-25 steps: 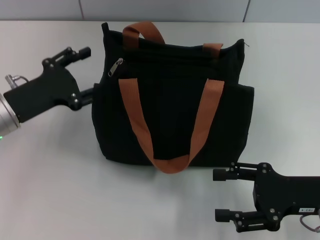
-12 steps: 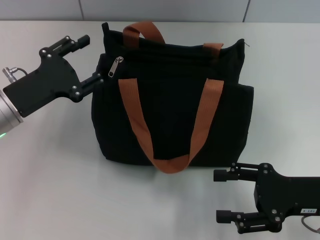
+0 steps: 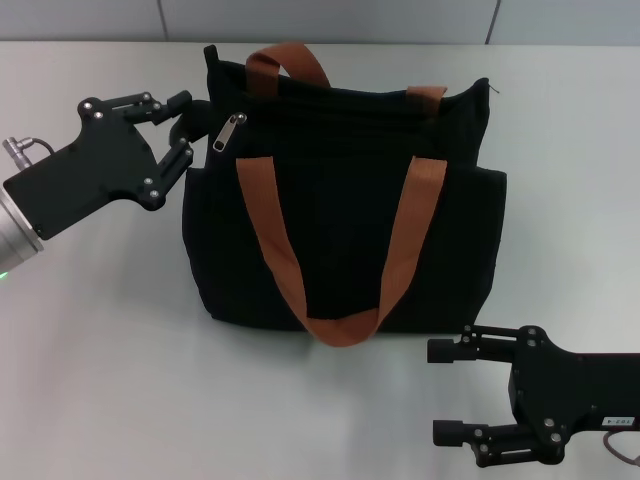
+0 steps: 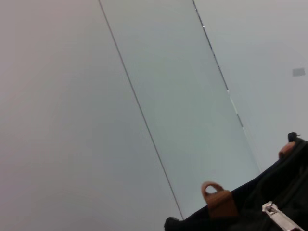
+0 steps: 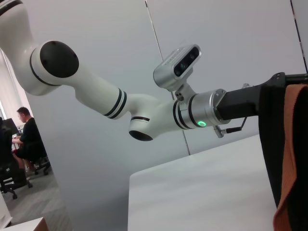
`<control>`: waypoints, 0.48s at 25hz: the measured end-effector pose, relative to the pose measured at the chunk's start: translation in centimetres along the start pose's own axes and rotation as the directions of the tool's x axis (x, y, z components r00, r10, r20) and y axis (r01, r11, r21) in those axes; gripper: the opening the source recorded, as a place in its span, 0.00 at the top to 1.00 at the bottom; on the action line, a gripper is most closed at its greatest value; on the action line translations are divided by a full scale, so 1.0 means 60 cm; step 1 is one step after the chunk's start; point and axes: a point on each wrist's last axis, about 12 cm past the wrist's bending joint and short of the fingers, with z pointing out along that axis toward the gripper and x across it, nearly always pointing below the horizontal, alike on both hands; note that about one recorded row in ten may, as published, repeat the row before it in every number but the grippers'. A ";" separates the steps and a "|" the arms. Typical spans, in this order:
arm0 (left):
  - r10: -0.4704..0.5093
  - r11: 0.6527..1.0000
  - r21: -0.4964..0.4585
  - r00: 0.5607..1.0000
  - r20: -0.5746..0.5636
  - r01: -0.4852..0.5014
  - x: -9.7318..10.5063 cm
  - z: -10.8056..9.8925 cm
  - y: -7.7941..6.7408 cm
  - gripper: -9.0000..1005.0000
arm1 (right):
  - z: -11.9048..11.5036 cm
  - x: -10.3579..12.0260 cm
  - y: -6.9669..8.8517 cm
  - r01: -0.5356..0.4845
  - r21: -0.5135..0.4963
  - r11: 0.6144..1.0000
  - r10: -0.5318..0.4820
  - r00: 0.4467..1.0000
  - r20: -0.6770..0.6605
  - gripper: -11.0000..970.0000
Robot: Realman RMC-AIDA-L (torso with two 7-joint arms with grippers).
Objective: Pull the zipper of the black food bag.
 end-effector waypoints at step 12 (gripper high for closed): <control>0.009 1.000 0.011 1.000 0.022 -0.009 -0.003 -0.004 -0.007 0.95 | 0.003 -0.027 0.002 -0.034 -0.061 0.998 0.040 0.995 0.094 0.20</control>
